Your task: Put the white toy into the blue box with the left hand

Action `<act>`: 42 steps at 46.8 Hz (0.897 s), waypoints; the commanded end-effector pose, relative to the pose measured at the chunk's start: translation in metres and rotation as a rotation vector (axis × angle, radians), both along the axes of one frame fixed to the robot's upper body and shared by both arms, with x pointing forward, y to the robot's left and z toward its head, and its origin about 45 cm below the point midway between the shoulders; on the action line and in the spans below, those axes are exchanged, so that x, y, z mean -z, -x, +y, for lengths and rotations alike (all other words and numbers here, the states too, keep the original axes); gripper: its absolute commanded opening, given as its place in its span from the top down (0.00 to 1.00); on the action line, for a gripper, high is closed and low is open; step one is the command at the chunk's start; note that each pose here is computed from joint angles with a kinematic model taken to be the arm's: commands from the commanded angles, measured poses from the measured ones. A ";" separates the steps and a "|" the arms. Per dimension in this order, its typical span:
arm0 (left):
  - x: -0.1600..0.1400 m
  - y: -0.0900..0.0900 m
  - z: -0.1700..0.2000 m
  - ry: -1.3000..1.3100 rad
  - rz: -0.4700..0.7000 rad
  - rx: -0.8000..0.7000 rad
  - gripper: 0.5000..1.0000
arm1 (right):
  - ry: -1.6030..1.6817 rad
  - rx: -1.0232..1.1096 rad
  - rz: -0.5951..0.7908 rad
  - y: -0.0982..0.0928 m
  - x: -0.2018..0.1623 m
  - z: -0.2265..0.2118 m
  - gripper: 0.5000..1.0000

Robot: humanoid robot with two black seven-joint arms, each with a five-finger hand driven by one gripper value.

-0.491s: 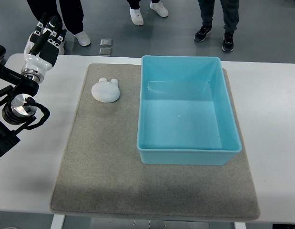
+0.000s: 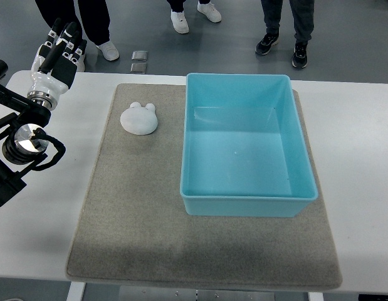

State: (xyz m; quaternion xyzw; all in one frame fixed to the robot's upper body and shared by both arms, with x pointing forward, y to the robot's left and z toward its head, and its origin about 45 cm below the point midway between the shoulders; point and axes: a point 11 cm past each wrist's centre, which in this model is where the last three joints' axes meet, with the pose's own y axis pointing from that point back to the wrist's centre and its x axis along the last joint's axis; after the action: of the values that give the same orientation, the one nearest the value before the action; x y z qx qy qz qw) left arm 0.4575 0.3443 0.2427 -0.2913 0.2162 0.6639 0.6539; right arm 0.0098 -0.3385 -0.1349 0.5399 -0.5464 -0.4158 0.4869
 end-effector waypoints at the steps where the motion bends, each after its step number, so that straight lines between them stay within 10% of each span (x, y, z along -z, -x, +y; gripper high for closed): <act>1: 0.000 0.000 0.000 0.000 0.000 -0.001 0.00 | 0.000 0.001 0.000 0.000 0.000 0.000 0.13; 42: 0.004 0.001 0.003 -0.004 0.003 0.000 0.00 | 0.000 0.000 0.000 0.000 0.000 0.000 0.13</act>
State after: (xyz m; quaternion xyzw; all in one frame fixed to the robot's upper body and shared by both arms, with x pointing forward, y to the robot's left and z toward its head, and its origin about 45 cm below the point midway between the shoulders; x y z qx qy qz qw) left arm 0.4565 0.3454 0.2393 -0.2895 0.2170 0.6629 0.6554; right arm 0.0098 -0.3385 -0.1349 0.5399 -0.5464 -0.4158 0.4869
